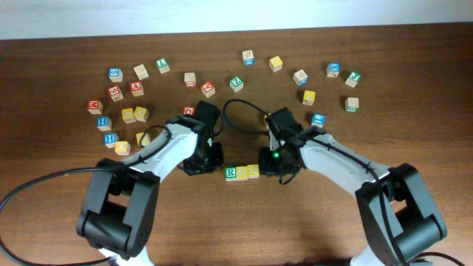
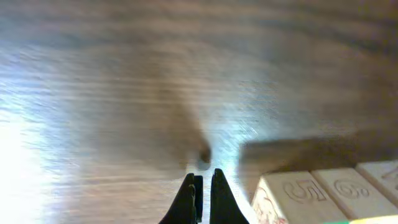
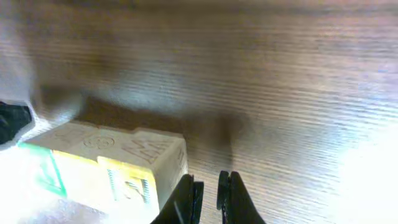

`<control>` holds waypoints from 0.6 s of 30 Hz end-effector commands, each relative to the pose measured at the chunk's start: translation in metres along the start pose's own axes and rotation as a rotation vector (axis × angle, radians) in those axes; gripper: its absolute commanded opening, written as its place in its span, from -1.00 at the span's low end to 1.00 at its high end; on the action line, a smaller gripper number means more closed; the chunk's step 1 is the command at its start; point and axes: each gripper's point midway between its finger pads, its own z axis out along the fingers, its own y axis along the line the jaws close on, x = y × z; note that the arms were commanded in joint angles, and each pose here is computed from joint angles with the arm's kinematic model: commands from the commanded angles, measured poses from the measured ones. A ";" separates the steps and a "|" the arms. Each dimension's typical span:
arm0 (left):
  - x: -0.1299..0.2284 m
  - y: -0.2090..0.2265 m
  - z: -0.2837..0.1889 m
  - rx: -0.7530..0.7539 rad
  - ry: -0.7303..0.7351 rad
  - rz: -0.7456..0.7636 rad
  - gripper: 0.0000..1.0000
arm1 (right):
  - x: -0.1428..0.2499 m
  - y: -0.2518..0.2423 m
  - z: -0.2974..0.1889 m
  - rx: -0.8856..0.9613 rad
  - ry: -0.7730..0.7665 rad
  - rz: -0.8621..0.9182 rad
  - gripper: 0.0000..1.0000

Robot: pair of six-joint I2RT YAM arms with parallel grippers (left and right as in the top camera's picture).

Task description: Spell out RSS

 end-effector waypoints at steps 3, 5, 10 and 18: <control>-0.010 0.022 0.000 -0.016 -0.005 -0.074 -0.97 | -0.041 0.025 -0.022 -0.053 -0.110 -0.077 -0.90; -0.010 0.022 0.000 -0.016 -0.006 -0.074 -0.99 | -0.041 0.031 -0.020 -0.059 -0.117 -0.059 -0.92; -0.012 0.024 0.000 -0.031 -0.014 -0.074 -0.99 | -0.028 0.028 -0.010 -0.013 -0.103 -0.050 -0.92; -0.009 0.026 0.000 -0.037 -0.004 -0.076 -0.95 | -0.022 0.025 0.015 -0.026 -0.040 -0.037 -0.92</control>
